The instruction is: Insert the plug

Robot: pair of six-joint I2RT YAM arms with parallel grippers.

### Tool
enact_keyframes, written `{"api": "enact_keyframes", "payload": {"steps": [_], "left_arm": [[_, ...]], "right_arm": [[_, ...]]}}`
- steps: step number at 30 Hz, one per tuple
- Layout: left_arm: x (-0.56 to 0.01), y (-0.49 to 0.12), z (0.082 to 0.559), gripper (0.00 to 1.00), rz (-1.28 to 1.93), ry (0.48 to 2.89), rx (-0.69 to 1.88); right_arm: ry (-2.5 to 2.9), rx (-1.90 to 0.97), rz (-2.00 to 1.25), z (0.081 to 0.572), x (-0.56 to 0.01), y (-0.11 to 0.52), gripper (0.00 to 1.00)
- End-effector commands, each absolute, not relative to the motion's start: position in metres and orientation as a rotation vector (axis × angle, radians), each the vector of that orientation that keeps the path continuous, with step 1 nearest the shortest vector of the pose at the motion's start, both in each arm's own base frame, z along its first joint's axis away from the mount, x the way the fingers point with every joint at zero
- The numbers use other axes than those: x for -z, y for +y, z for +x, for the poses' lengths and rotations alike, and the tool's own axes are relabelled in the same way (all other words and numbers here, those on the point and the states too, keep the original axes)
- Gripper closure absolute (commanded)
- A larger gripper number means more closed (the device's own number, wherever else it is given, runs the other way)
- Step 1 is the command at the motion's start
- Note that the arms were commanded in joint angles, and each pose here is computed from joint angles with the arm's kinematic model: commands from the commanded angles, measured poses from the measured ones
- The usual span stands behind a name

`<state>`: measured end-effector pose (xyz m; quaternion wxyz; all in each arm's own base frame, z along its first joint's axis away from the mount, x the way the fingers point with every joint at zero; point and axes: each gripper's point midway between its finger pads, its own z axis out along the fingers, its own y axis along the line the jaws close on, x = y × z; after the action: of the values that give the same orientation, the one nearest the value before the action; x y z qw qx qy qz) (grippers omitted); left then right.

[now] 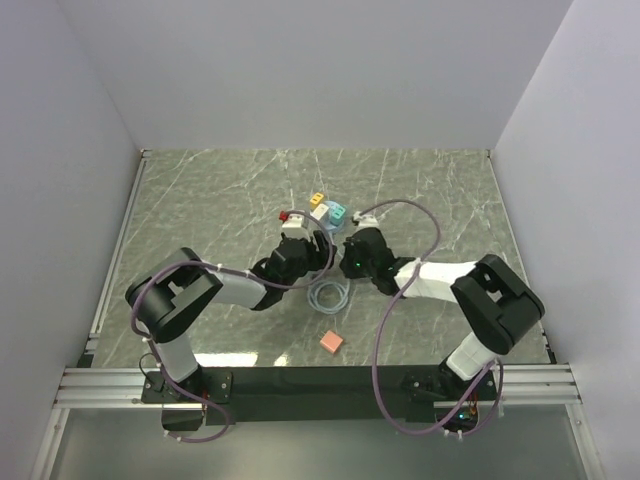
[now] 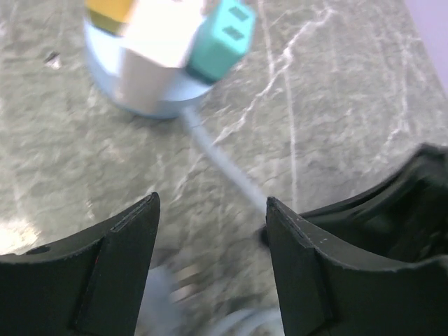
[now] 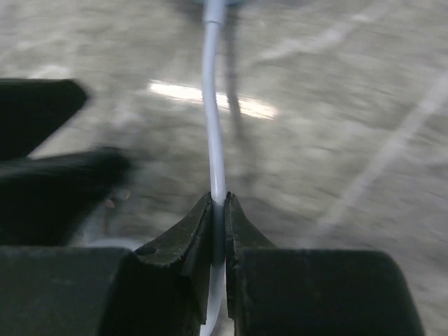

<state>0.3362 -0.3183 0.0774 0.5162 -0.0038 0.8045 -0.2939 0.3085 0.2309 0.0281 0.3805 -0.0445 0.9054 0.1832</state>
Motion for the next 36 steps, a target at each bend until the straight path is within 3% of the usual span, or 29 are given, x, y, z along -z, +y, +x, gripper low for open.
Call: {"api": "enact_keyframes", "payload": {"steps": [1,9,19,22,25,26,36], "left_arm": [[-0.092,-0.329,0.344,0.32,0.026,1.908,0.728],[-0.070,-0.299,0.343,0.32,-0.034,1.989,0.560],[-0.047,-0.288,0.342,0.34,-0.045,2.015,0.503],[-0.045,-0.292,0.346,0.34,-0.043,2.007,0.515],[-0.041,-0.295,0.348,0.35,-0.039,2.008,0.533],[-0.043,-0.299,0.350,0.34,-0.036,2.001,0.554],[-0.035,-0.316,0.359,0.38,-0.011,2.014,0.606]], "right_arm": [[2.245,-0.562,-0.175,0.314,-0.054,0.275,0.96],[2.247,-0.705,-0.297,0.290,-0.052,0.342,0.98],[2.153,-0.825,-0.316,0.278,-0.082,0.360,0.94],[2.141,-0.849,-0.325,0.270,-0.087,0.359,0.90],[2.141,-0.855,-0.328,0.264,-0.087,0.355,0.80],[2.147,-0.851,-0.333,0.261,-0.084,0.353,0.72],[2.159,-0.834,-0.330,0.253,-0.076,0.343,0.46]]}}
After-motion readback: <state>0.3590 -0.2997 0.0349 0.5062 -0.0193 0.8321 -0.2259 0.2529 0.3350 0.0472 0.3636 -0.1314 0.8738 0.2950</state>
